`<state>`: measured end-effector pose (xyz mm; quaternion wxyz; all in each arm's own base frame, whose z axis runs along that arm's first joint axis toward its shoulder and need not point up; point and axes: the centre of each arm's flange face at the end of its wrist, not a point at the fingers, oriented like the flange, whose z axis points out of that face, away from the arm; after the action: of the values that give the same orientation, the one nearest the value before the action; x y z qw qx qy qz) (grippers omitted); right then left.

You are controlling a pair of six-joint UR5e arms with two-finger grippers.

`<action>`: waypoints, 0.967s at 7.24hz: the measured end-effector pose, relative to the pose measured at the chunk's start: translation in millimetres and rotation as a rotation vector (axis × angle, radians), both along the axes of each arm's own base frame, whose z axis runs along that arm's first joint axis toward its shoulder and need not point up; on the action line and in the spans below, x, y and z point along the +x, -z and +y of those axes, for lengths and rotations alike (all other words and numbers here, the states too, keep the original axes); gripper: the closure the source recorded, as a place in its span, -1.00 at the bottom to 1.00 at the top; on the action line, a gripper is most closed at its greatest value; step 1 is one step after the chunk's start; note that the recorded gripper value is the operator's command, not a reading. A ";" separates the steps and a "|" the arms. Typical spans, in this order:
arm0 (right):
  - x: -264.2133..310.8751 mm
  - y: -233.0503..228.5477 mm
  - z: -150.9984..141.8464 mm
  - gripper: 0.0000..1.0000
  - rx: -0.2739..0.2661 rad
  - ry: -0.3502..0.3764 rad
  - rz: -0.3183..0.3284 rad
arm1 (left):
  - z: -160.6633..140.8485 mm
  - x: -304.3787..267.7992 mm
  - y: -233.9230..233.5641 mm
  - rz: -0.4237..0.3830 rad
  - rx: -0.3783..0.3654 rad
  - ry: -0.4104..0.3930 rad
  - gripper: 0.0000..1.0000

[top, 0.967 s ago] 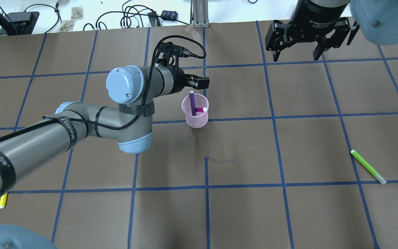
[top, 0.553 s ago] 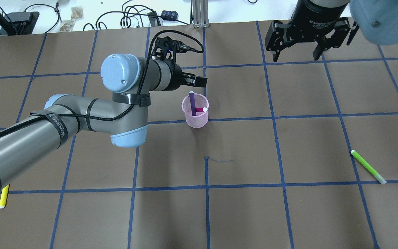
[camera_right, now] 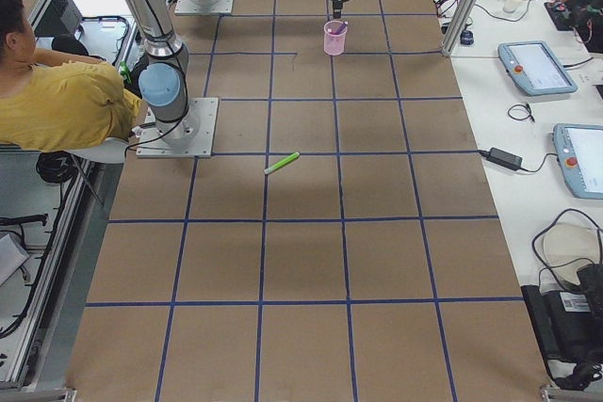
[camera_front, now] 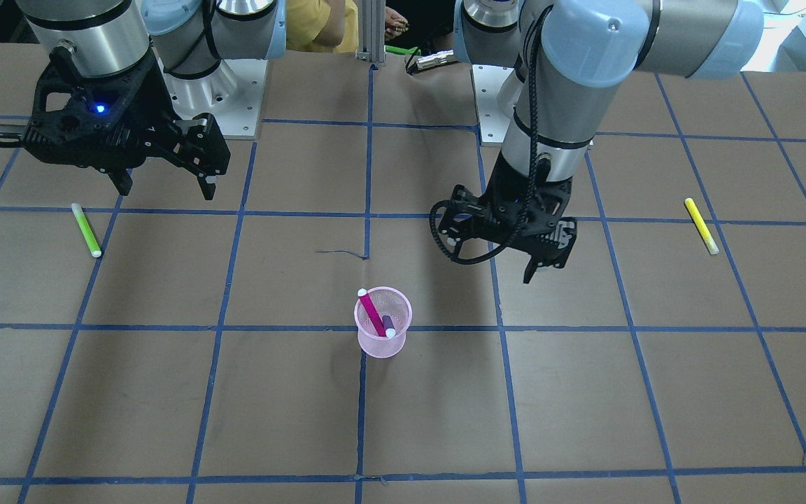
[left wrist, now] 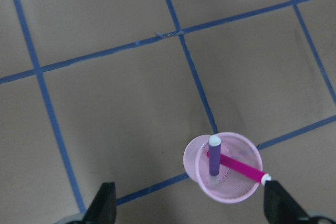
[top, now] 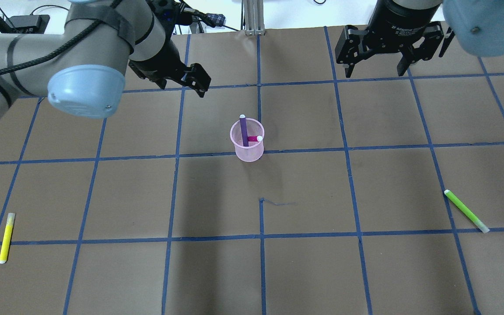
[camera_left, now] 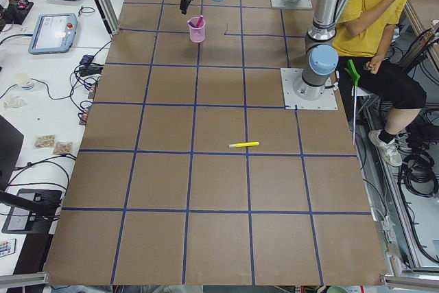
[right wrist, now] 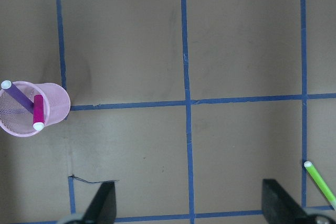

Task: Insert purple and pink pens into pink cup

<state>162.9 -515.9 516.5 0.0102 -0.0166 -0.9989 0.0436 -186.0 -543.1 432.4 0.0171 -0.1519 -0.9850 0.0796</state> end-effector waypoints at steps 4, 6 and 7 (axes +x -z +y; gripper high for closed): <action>-0.1 -0.5 0.4 -0.96 -0.001 -0.001 0.001 | 24.2 58.2 -64.4 0.029 0.107 -0.142 -1.00; -0.1 -0.5 0.3 -0.97 -0.001 -0.001 0.001 | 25.2 61.5 -71.4 -0.005 0.121 -0.191 -1.00; -0.1 -0.1 0.1 -0.96 0.000 -0.004 0.001 | 27.2 62.1 -71.6 -0.024 0.132 -0.196 -1.00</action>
<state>162.7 -515.8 516.6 0.0109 -0.0143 -0.9989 0.0437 -123.9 -515.9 504.0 0.0074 -0.0542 -0.9984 0.0138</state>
